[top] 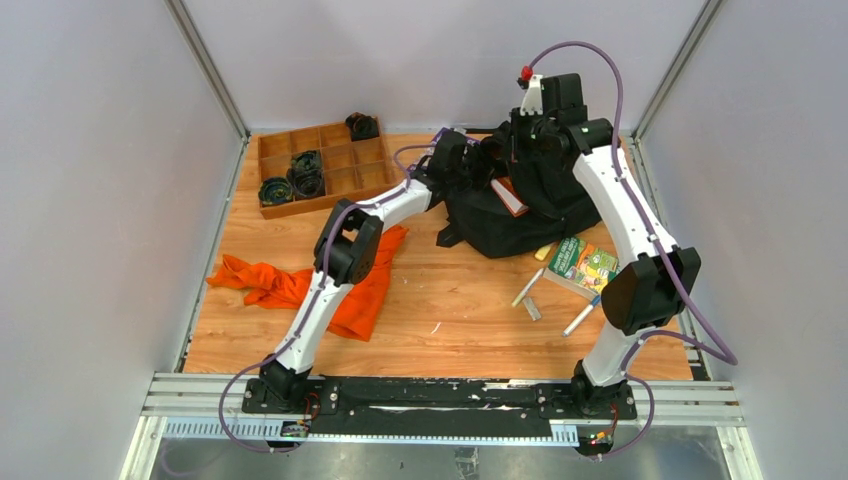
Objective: Pack the student bag
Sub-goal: Place the book in the student bag.
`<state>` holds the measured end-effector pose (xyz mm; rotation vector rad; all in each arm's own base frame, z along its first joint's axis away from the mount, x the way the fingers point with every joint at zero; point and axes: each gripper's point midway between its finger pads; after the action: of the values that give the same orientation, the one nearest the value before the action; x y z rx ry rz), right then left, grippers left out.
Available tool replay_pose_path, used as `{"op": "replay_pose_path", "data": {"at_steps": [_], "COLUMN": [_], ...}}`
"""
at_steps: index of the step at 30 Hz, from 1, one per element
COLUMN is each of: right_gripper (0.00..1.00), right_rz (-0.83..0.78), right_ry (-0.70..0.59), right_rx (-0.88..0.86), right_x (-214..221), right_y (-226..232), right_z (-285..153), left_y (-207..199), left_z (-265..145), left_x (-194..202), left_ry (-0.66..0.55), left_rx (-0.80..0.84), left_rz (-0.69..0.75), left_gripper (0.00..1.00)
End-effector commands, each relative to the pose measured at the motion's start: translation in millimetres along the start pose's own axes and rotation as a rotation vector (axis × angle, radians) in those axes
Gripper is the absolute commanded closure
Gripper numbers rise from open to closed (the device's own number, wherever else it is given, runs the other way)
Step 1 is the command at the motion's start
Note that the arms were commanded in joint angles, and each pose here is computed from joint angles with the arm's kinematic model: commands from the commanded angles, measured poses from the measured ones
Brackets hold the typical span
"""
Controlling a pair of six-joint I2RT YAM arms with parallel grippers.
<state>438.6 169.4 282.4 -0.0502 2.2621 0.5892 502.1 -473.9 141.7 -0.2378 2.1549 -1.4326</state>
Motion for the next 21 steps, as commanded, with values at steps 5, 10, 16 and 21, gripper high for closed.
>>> {"op": "replay_pose_path", "data": {"at_steps": [5,10,16,21], "right_gripper": [1.0,1.0,1.0,1.0], "right_rz": [0.025,0.025,0.039,0.087], "right_ry": [-0.034,-0.028,-0.015,0.0], "right_rx": [-0.107,-0.075,-0.008,-0.047], "right_x": [-7.7,-2.8,4.9,7.3], "right_y": [21.6,13.7,-5.4,-7.7], "right_z": [-16.5,-13.6,-5.4,-1.9], "left_y": [-30.7,-8.2,-16.9,-27.6], "left_z": [25.3,32.5,21.5,10.0], "left_x": [2.3,10.7,11.2,11.7], "left_ry": [-0.077,-0.062,-0.047,-0.037], "left_rx": [0.091,0.056,0.063,0.073], "left_rz": [0.038,0.031,0.041,0.066], "left_gripper": [1.0,0.77,0.49,0.23]}}
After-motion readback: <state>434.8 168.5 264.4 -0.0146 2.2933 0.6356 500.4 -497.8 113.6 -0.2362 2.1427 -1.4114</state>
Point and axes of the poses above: each gripper's point midway between its finger pads, its own z axis out along the fingers, its own y axis along the line the jaws close on, x = y × z, and after that the axes turned 13 degrees about z, right-handed
